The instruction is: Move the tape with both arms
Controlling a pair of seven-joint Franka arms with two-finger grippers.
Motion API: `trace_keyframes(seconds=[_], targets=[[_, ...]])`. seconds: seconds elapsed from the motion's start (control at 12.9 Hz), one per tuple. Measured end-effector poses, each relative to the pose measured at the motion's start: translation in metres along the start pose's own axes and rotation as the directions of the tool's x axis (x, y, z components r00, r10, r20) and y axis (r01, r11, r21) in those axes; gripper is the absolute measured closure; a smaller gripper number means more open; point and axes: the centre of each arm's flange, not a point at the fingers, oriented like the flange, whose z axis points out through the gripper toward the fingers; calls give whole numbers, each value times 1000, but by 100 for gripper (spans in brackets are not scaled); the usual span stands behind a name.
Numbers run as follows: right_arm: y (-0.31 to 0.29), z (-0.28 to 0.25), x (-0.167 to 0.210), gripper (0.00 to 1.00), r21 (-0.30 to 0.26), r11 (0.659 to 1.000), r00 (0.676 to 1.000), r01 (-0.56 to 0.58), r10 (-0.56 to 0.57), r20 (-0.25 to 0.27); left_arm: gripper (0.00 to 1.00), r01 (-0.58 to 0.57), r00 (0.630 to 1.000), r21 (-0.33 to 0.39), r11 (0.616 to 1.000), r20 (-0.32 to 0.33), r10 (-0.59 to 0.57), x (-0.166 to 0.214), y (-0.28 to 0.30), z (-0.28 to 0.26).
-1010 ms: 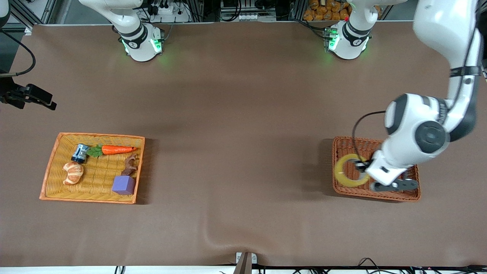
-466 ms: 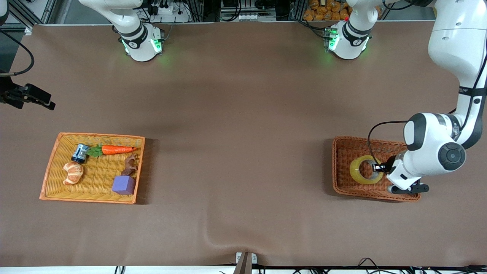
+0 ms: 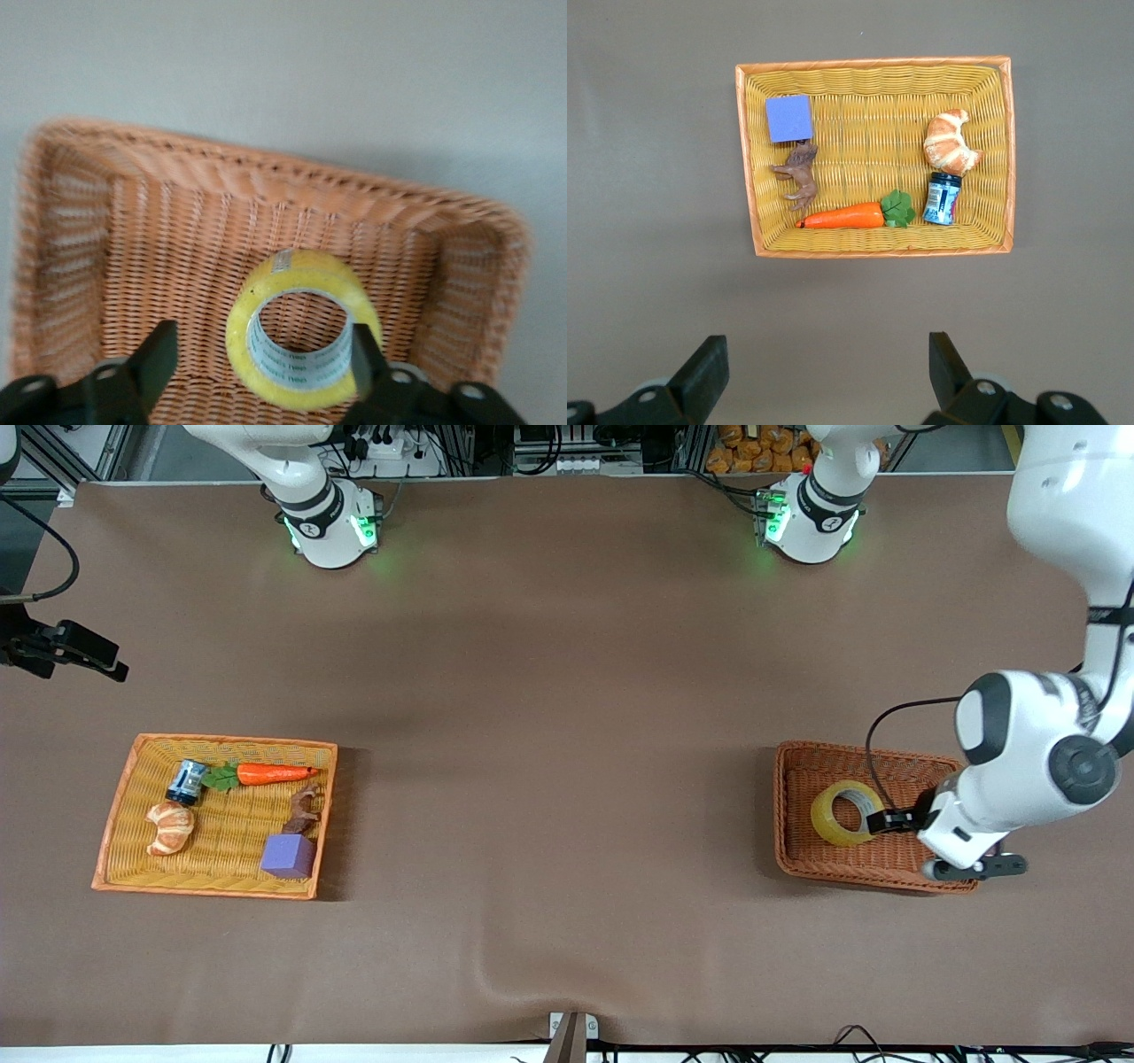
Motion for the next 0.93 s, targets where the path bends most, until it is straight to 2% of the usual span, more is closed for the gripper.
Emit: trace_keyframes(seconds=[0.08,0.31,0.62,0.78,0.93], targets=[[0,0,0,0,0,1000,1000,0,0,1,0,-8,999,4,1000,-34,8,-3,6,-34],[0,1,0,0,0,1000,1000,0,0,1,0,-25,996,33,999,-83,27,-26,18,-127],[0,1,0,0,0,1000,1000,0,0,1,0,-23,999,66,998,-46,26,-57,22,-208],[0,1,0,0,0,1000,1000,0,0,1,0,-21,1000,70,997,-19,22,-64,23,-225],[0,0,0,0,0,1000,1000,0,0,0,0,-17,1000,51,999,-19,18,-72,26,-245]])
